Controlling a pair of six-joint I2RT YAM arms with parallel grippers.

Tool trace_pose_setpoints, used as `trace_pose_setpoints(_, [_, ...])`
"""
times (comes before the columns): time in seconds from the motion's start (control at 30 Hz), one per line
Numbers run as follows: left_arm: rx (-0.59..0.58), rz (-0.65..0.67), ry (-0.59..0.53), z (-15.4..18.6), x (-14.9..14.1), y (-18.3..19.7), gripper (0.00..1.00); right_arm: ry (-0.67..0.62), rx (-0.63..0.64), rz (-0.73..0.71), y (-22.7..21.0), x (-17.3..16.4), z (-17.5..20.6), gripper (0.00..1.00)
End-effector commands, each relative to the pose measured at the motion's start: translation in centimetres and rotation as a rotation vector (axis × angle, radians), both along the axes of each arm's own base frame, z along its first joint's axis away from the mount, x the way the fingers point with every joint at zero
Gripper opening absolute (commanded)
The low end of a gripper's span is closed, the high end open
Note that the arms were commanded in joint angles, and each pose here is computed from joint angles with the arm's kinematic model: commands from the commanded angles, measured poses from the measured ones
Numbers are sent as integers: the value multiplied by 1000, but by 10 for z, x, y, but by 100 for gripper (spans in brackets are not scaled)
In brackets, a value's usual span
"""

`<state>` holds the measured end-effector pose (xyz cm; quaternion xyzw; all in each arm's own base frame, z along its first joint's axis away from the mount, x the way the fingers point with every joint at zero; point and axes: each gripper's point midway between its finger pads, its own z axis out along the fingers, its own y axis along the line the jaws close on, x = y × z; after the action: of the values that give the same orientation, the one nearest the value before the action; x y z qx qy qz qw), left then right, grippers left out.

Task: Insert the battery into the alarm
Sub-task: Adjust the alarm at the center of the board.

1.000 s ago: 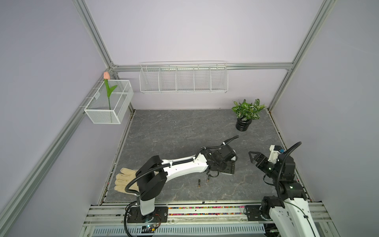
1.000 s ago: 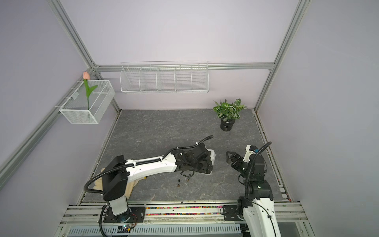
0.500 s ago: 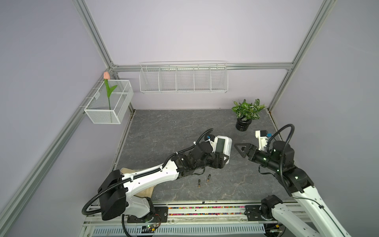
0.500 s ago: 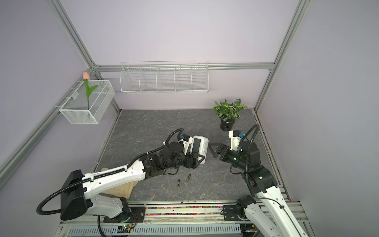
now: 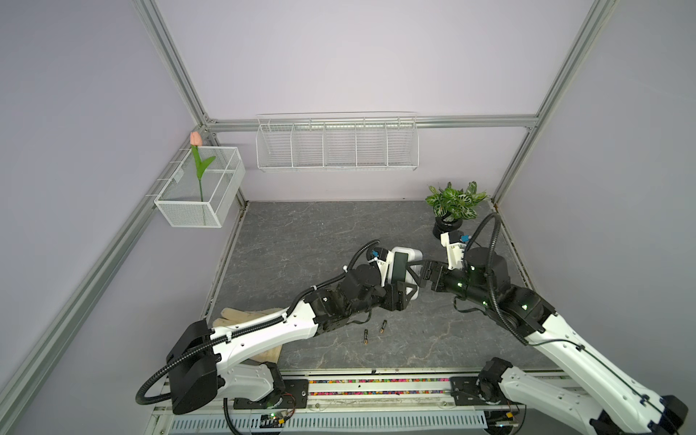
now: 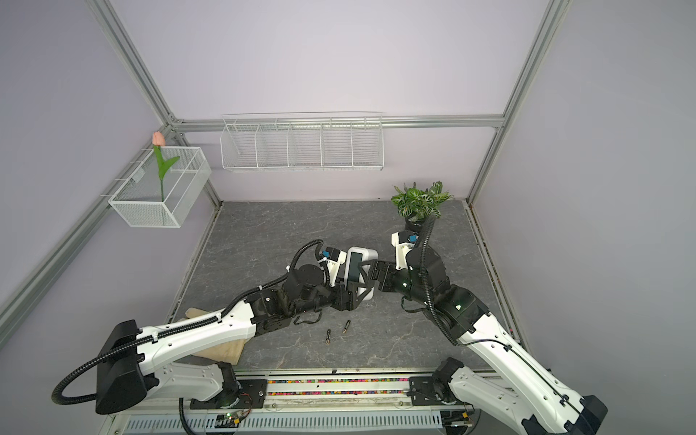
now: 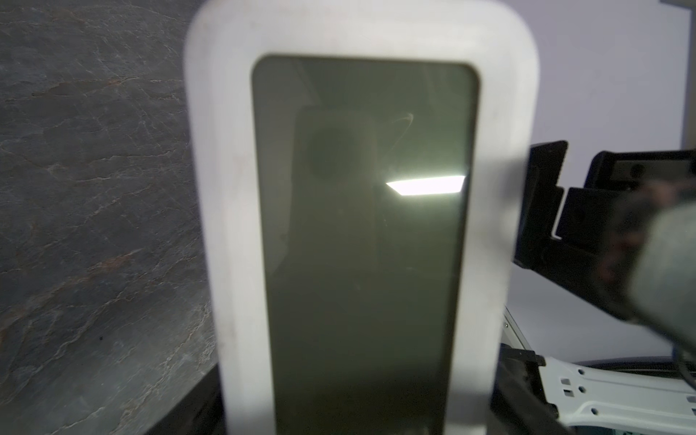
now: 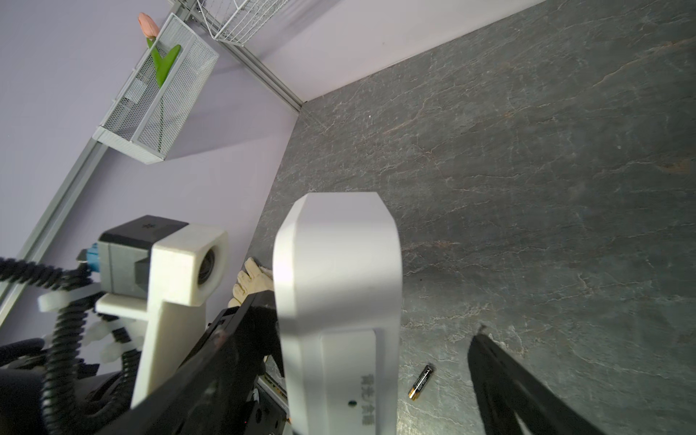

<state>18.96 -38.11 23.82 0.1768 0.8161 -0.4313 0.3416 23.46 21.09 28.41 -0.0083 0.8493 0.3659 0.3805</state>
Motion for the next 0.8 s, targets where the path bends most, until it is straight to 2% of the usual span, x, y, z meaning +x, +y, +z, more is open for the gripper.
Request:
trace_pose_setpoints(0.0, [-111,-13,-40,35,-1,-3,77,-17,-10,-30,-1,5,6,94])
trace_pose_setpoints(0.2, [-136,-62,-39,38,-8,-8,77,1,4,-8,10,1,4,71])
trace_pose_setpoints(0.6, [-145,-81,-39,39,-11,-10,78,11,-1,-30,8,0,6,49])
trace_pose_setpoints(0.67, [-140,-80,-42,38,-11,-10,85,17,-15,-41,5,0,4,46])
trace_pose_setpoints(0.73, [-136,-65,-47,36,-9,-7,97,21,-27,-49,3,1,1,46])
trace_pose_setpoints(0.77, [-134,-56,-50,36,-8,-5,100,23,-38,-51,3,1,0,46])
